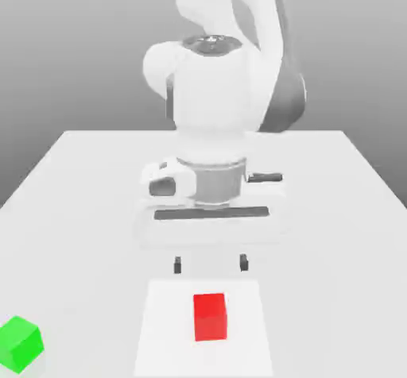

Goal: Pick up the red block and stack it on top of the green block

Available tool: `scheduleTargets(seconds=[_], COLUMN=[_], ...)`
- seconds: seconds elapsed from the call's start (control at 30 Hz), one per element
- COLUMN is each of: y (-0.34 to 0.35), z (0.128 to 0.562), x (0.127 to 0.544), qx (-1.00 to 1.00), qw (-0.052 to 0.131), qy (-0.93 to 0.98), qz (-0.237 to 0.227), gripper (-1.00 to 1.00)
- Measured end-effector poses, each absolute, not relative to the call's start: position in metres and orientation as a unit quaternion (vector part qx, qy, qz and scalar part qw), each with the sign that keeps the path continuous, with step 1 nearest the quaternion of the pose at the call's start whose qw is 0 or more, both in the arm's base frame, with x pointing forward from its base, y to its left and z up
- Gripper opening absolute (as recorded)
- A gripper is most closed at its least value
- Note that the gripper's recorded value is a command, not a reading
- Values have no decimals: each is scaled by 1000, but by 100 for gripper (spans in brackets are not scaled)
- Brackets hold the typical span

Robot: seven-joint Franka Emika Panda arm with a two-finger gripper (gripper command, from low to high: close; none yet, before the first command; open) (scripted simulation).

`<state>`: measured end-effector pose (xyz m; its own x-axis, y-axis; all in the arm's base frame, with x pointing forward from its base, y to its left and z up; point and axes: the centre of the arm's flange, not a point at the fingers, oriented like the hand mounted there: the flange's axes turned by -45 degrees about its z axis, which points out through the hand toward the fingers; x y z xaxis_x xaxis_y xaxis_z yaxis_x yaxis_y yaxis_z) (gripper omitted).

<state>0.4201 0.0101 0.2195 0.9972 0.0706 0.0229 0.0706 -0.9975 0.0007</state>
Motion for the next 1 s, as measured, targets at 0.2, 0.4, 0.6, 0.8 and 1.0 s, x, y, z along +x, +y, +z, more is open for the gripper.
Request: scheduleTargets(seconds=[0.2, 0.4, 0.6, 0.8, 1.0], y=[10, 10, 10, -100, -248], z=[150, 145, 195, 223, 239], x=[414, 414, 415, 454, 458], qx=[-999, -999, -999, -985, -915], qw=[0, 0, 0, 2, 2], qy=[-36, -36, -36, 172, 404], qz=[0, 0, 0, 1, 0], gripper=[-100, -100, -100, -100, -100])
